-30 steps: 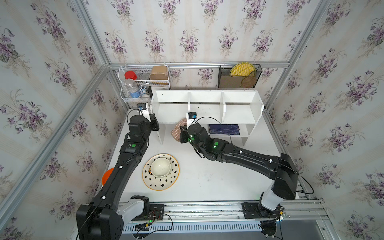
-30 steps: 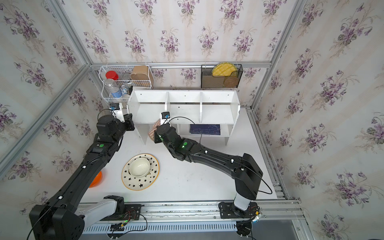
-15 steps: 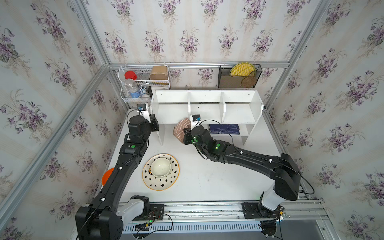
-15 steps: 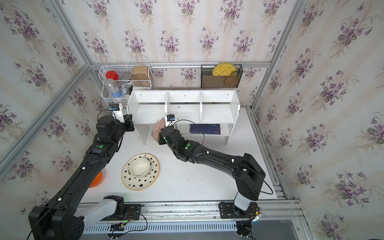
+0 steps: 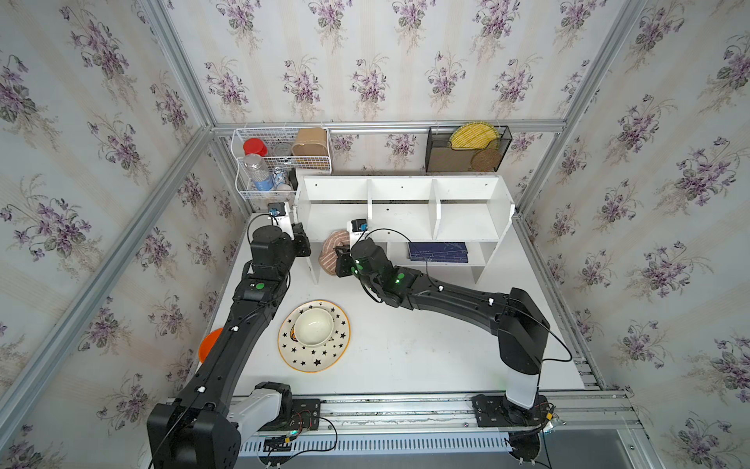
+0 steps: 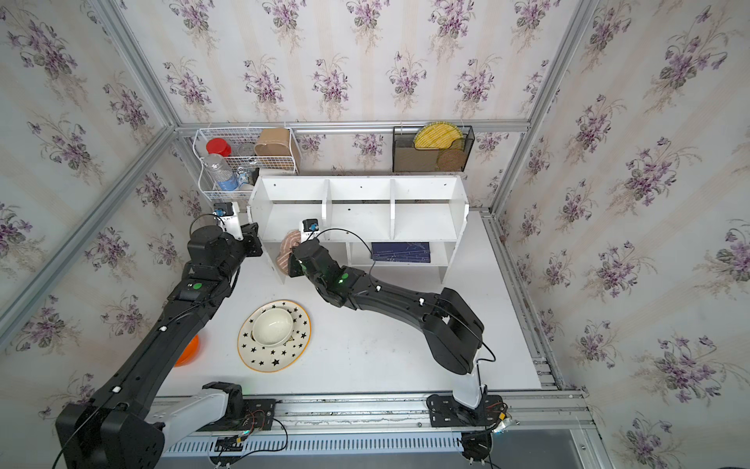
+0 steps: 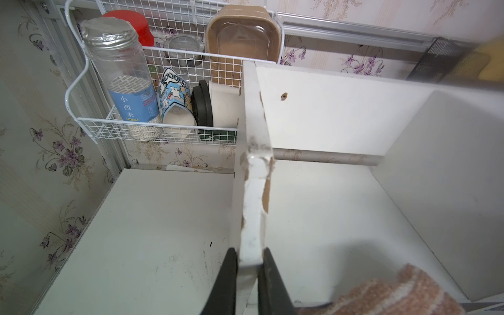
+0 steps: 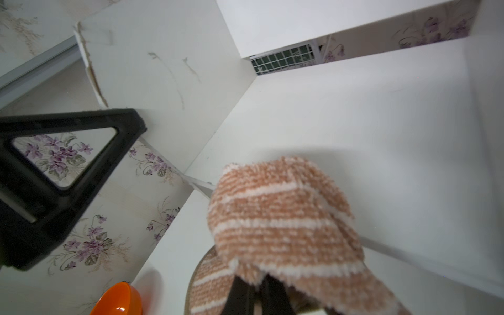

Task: Wipe the bookshelf clean with a cloth
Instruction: Wipe the dust from the shelf.

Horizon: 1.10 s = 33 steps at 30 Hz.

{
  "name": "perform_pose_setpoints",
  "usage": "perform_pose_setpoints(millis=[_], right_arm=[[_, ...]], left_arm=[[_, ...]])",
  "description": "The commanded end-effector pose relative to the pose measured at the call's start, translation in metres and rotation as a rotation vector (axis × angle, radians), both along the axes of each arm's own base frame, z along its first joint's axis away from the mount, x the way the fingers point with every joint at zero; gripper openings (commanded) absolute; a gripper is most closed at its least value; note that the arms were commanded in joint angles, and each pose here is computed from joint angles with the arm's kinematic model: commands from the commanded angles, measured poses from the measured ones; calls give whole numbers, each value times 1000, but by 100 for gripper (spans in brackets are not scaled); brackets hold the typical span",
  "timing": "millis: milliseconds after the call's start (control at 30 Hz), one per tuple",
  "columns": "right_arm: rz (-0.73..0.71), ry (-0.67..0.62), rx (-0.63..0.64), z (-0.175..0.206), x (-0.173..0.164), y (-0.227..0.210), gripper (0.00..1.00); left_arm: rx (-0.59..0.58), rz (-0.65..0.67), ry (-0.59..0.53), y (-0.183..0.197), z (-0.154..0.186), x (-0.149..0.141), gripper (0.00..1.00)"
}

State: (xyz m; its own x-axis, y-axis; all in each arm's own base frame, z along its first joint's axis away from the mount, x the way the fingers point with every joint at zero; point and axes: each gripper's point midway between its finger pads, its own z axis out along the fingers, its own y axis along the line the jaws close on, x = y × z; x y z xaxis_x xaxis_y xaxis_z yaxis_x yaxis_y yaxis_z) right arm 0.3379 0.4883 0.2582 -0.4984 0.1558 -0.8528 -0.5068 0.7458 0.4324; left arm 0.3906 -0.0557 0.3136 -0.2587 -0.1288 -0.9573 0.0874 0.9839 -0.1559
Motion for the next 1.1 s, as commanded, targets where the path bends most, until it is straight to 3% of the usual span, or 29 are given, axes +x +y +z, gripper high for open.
perform_pose_setpoints(millis=[0, 167, 467, 633, 833, 1067], right_arm=[[59, -6, 43, 8, -7, 20, 0], [-20, -4, -1, -5, -1, -6, 0], [-291, 10, -18, -12, 17, -152, 0], [-355, -11, -16, -4, 17, -186, 0], [-251, 6, 7, -4, 21, -145, 0], [-50, -43, 34, 19, 9, -41, 0]], left_arm=[[-67, -39, 30, -10, -6, -1, 0], [-62, -29, 32, -8, -6, -1, 0], [-55, -23, 21, -6, -2, -2, 0], [-52, -21, 22, -6, -3, -2, 0], [-56, -29, 24, -7, -4, -2, 0], [-59, -44, 17, -10, -1, -3, 0]])
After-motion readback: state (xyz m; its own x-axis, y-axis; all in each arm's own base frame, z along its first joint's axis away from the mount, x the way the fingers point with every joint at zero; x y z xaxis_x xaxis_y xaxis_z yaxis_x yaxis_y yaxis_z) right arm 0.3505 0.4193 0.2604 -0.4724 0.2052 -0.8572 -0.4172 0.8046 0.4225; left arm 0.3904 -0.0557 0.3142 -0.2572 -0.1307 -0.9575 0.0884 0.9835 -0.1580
